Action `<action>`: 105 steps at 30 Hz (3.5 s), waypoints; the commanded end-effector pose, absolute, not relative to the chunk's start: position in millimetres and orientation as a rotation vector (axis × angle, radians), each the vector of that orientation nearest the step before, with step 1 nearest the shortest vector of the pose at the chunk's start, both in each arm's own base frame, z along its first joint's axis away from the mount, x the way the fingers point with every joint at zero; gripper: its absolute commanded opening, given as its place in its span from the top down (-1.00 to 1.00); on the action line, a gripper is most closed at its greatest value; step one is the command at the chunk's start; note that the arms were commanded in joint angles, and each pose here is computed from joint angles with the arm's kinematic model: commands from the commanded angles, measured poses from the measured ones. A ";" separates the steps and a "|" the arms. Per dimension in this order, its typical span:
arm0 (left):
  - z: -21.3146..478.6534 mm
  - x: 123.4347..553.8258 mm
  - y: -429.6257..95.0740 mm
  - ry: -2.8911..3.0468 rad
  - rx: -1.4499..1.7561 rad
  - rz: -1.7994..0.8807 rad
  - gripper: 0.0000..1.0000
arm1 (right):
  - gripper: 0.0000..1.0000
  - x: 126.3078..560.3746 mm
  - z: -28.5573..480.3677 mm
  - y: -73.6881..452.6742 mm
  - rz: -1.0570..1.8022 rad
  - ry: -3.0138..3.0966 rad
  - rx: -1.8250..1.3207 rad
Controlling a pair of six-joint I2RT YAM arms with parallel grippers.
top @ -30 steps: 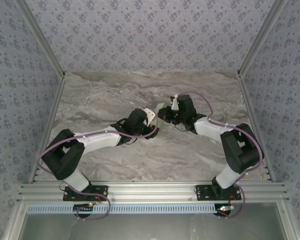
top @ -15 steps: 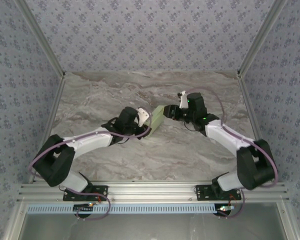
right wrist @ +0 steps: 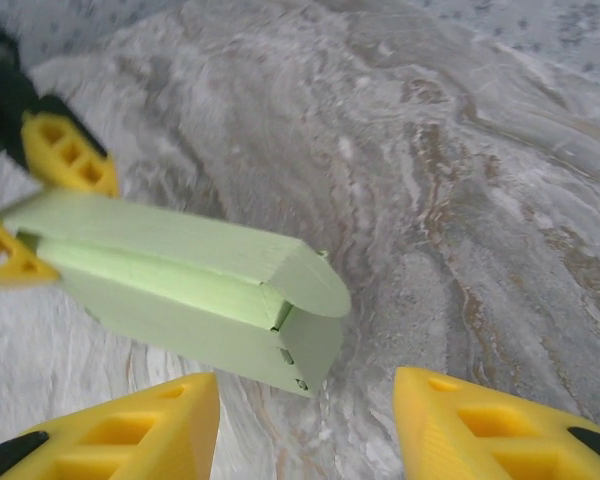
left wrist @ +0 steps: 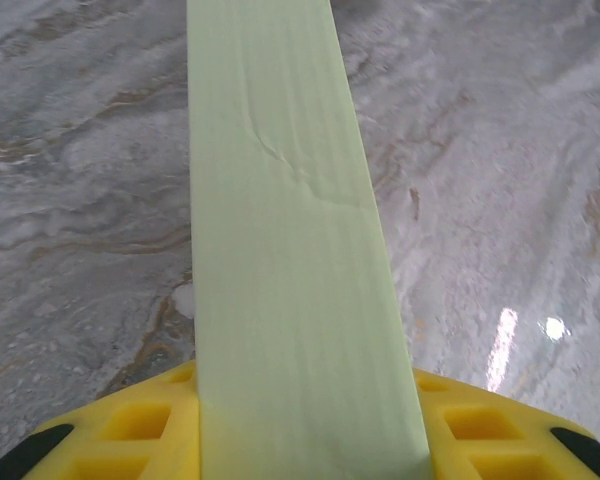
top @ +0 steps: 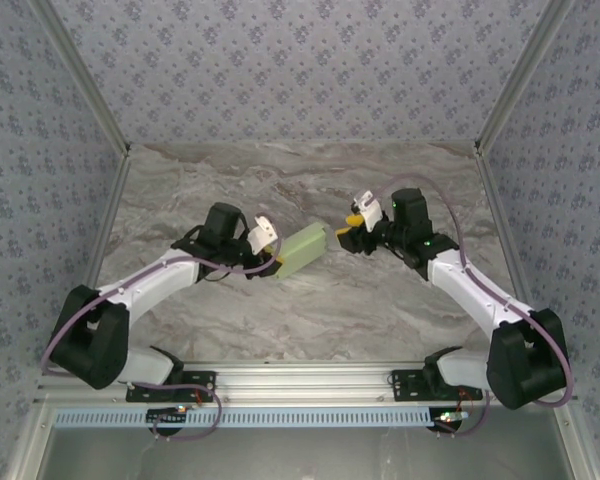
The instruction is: Fold the paper box
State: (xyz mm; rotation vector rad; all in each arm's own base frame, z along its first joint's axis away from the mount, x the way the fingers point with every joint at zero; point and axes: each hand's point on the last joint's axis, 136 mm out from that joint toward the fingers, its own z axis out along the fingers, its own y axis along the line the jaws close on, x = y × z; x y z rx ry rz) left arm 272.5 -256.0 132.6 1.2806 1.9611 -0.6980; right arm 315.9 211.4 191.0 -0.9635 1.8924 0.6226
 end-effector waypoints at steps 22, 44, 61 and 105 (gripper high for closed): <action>125.7 268.8 -271.0 1.838 1.625 -0.809 0.41 | 0.31 304.4 130.4 213.7 0.486 1.755 -1.311; 107.2 276.7 -269.0 1.889 1.673 -0.683 0.23 | 0.87 310.2 144.9 227.5 0.424 1.865 -1.246; 105.1 281.0 -272.3 1.913 1.658 -0.618 0.17 | 0.91 310.1 156.2 227.6 0.404 2.140 -1.102; 101.4 287.5 -272.0 1.980 1.626 -0.529 0.28 | 0.92 320.2 119.5 205.9 0.136 2.491 -0.455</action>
